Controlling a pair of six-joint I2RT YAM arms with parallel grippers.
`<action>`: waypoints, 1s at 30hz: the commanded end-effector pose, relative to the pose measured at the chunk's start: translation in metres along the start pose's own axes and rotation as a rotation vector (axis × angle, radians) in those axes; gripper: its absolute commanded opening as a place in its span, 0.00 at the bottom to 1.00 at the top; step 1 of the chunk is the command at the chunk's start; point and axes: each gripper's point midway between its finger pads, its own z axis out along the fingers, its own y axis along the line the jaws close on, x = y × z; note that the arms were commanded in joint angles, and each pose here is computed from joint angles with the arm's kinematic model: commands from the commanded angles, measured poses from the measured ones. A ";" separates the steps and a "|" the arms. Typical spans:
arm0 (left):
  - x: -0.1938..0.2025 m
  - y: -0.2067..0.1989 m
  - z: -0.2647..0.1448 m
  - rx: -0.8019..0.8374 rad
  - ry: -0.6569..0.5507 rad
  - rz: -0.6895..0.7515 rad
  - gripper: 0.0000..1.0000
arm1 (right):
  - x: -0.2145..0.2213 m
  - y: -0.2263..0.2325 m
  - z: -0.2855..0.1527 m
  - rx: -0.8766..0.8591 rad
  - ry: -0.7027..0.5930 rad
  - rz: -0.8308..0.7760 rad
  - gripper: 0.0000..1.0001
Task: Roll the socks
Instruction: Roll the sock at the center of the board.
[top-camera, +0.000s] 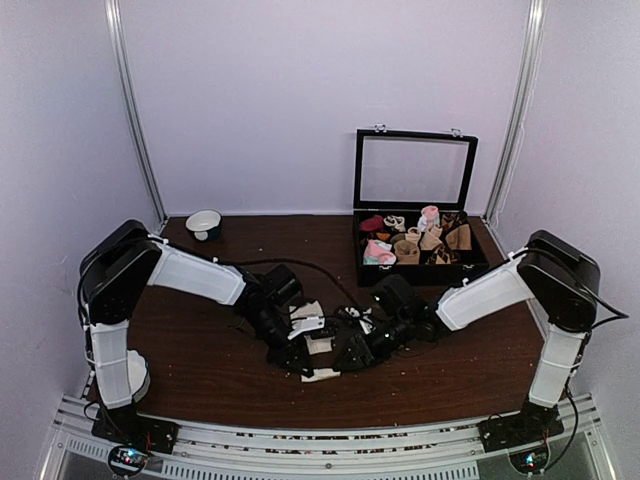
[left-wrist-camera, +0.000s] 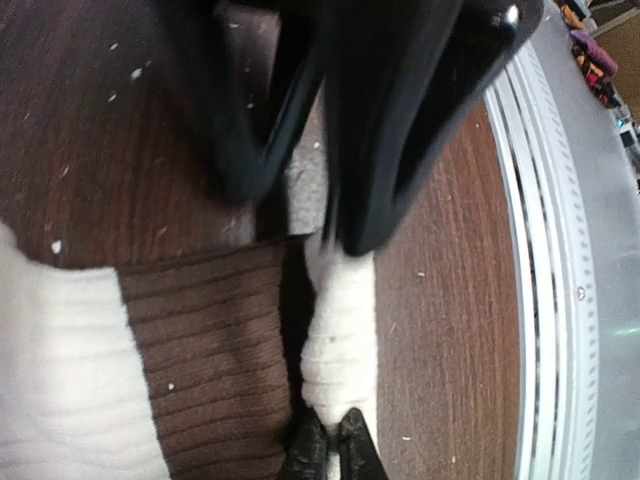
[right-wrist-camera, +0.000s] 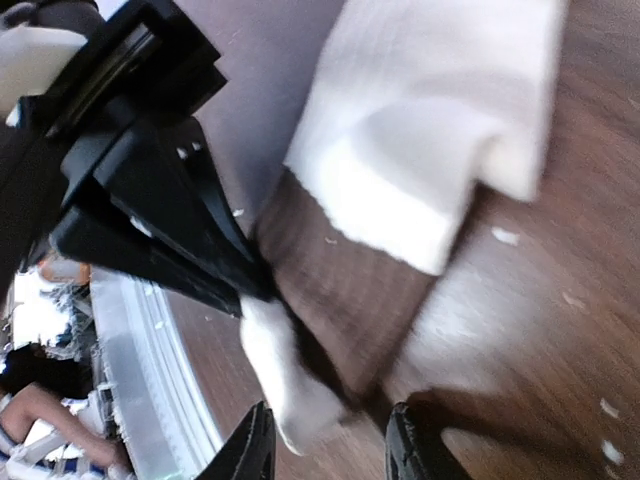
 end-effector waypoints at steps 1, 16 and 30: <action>0.055 0.019 0.006 -0.013 0.132 -0.232 0.00 | 0.002 -0.033 -0.025 0.207 -0.105 -0.063 0.45; 0.051 0.020 -0.001 0.180 0.061 -0.394 0.00 | -0.061 -0.020 -0.149 0.545 -0.716 -0.244 1.00; 0.055 0.026 0.003 0.237 0.057 -0.470 0.00 | -0.009 0.062 -0.019 0.255 -0.313 -1.068 0.67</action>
